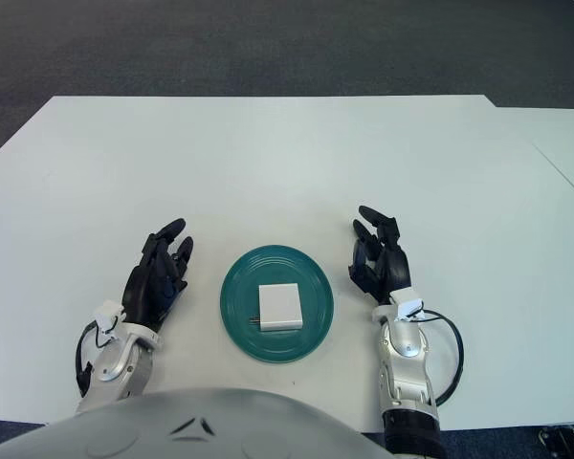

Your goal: Put the charger into the plate.

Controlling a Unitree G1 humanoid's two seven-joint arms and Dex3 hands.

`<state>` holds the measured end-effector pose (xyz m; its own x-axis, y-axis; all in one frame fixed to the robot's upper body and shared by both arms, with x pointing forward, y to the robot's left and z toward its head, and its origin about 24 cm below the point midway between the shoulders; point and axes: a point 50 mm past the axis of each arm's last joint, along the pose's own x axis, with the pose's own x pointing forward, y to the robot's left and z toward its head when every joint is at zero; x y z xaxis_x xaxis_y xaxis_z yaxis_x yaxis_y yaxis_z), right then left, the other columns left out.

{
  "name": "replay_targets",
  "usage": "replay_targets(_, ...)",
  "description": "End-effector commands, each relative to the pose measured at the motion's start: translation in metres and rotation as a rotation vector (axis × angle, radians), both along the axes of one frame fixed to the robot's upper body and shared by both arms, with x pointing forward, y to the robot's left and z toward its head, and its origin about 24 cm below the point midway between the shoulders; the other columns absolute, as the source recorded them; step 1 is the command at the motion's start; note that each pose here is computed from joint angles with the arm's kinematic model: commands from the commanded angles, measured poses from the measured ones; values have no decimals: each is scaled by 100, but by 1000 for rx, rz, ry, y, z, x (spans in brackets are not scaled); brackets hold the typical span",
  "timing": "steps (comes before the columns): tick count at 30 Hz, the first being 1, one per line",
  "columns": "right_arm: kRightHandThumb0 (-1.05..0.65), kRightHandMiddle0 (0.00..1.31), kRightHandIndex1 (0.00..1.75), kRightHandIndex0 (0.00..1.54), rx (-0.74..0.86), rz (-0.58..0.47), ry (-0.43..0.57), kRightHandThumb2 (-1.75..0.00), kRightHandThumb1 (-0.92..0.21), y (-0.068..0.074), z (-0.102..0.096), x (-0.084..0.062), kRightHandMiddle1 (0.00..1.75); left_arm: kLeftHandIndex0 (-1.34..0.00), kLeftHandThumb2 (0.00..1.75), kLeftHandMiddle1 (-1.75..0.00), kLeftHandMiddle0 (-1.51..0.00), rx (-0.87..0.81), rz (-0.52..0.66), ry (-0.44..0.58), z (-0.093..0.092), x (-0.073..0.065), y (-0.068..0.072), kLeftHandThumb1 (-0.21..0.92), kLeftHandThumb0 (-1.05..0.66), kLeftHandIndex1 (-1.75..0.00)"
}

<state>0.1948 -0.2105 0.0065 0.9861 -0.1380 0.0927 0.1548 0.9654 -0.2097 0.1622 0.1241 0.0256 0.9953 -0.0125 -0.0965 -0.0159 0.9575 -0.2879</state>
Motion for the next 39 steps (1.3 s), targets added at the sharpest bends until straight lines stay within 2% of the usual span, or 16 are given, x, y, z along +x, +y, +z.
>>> replay_targets(1,-81,0,0,24,-56,0,75,-83,-92,4,-14,-9,65,0,90,0,-27,-10,6,28,-2,-3,0,92,-92,-73)
replay_targets(11,-80,0,0,21,-72,7,78,-80,-92,9,-14,-9,61,0,91,0,-28,12,15,31,-3,-2,-2,92,-92,-71)
replay_targets(21,-78,0,1,21,-51,3,83,-78,-92,13,-14,-10,61,0,94,0,-25,19,12,-32,-5,1,-2,92,-95,-71)
replay_targets(39,-74,0,0,20,-31,-23,89,-77,-92,12,-14,-12,66,0,97,0,-21,29,12,-23,-11,1,-3,92,-98,-71)
